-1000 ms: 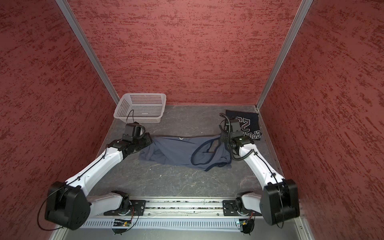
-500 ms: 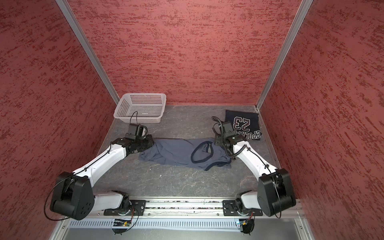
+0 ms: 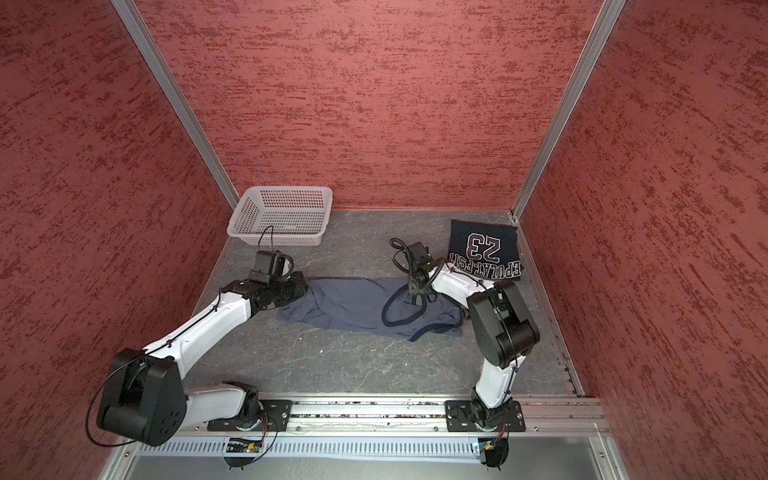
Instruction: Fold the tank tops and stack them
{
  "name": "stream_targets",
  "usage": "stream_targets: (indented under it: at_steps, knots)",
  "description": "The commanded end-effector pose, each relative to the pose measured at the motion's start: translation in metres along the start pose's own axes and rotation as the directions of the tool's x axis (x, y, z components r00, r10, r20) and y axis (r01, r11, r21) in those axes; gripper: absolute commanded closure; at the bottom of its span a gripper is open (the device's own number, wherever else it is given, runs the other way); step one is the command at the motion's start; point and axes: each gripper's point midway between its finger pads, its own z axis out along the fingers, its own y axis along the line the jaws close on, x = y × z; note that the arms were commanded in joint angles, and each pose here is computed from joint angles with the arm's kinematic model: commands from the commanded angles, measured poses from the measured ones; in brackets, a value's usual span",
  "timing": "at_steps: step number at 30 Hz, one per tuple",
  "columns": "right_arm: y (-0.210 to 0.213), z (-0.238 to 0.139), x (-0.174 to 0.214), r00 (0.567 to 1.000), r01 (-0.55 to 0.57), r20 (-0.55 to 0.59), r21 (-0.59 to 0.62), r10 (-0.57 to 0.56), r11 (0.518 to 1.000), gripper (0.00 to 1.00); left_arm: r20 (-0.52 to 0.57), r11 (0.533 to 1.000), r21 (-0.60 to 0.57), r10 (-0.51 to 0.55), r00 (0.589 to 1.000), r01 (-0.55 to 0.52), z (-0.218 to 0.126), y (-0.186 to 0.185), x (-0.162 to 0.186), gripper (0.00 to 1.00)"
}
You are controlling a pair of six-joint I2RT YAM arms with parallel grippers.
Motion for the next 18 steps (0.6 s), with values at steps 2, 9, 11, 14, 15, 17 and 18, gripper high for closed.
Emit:
stream_targets:
  at_steps: [2, 9, 11, 14, 15, 17, 18]
  knots:
    - [-0.005, 0.007, 0.005, 1.0, 0.014, -0.017, 0.043, -0.014, 0.999, 0.49, 0.032, 1.0, 0.015, 0.001, 0.999, -0.001, -0.006, 0.0, -0.006, 0.97]
    - [-0.016, 0.022, 0.014, 0.999, 0.027, -0.046, 0.111, -0.022, 0.993, 0.58, 0.038, 1.0, 0.009, -0.004, 0.999, 0.003, -0.006, 0.003, -0.007, 0.96]
    - [-0.014, 0.022, 0.014, 0.999, 0.026, -0.047, 0.105, -0.021, 0.994, 0.65, 0.042, 1.0, 0.001, -0.004, 0.999, 0.004, -0.007, 0.005, -0.008, 0.96]
    - [-0.016, 0.016, 0.014, 0.999, 0.021, -0.047, 0.11, -0.016, 0.994, 0.77, 0.044, 1.0, -0.009, -0.013, 0.999, 0.014, -0.007, 0.01, -0.008, 0.96]
    - [-0.019, 0.011, 0.012, 0.999, 0.017, -0.037, 0.117, -0.013, 0.993, 0.81, 0.047, 1.0, -0.008, -0.015, 0.999, 0.016, -0.008, 0.01, -0.009, 0.96]
    - [-0.027, -0.007, 0.006, 1.0, 0.005, 0.0, 0.138, -0.005, 0.99, 0.88, 0.05, 1.0, -0.005, -0.016, 0.999, 0.016, -0.009, 0.01, -0.01, 0.96]
    - [-0.032, -0.019, 0.003, 1.0, -0.002, 0.025, 0.149, -0.001, 0.989, 0.9, 0.053, 1.0, -0.002, -0.011, 0.999, 0.011, -0.01, 0.009, -0.011, 0.96]
